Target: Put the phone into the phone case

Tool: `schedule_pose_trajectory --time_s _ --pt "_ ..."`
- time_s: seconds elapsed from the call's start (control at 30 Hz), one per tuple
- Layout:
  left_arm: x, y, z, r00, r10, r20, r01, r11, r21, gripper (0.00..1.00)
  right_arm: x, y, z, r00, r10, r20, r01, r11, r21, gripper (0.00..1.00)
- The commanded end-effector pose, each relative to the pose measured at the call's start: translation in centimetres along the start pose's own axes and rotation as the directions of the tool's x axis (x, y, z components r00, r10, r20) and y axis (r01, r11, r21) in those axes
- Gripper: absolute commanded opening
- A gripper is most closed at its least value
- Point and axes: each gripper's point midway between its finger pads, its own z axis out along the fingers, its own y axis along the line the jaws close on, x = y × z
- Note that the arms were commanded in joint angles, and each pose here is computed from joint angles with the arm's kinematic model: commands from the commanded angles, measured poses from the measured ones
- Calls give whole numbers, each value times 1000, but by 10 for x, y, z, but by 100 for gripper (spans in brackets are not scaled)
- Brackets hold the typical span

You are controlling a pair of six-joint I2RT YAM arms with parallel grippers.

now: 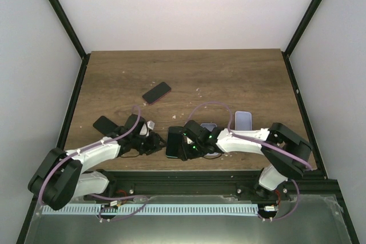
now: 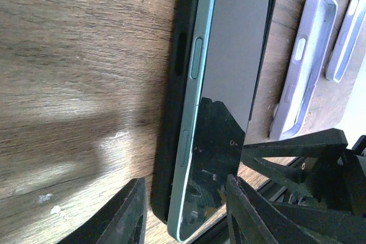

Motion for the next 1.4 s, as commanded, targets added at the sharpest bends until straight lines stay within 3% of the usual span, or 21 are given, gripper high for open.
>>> schedule_pose_trajectory --time_s 0.0,0.2,0.37,0.57,0.73,1.0,1.37 --pt "-6 -14 2 1000 28 1 -28 999 36 39 6 -8 9 999 -8 -32 10 999 49 50" --pt "-6 -13 5 1000 14 -3 -14 999 42 33 6 -14 8 1000 3 -23 -1 997 78 33" --pt "-6 -11 7 1000 3 -3 -3 999 44 31 4 -16 9 1000 4 -13 -3 996 93 28" --pt "-5 -8 12 1000 -15 -13 16 999 44 28 -11 -12 -4 997 46 58 -51 995 83 28" --pt "-8 -7 13 1000 -16 1 16 999 38 28 -28 -8 -17 980 158 122 -154 987 -44 33" --pt "-12 0 16 1000 -18 21 17 1000 10 26 -41 -12 -11 958 254 137 -243 966 -94 32" --pt "-11 -1 20 1000 -23 16 23 1000 12 20 -42 -1 10 959 272 77 -257 953 -162 32"
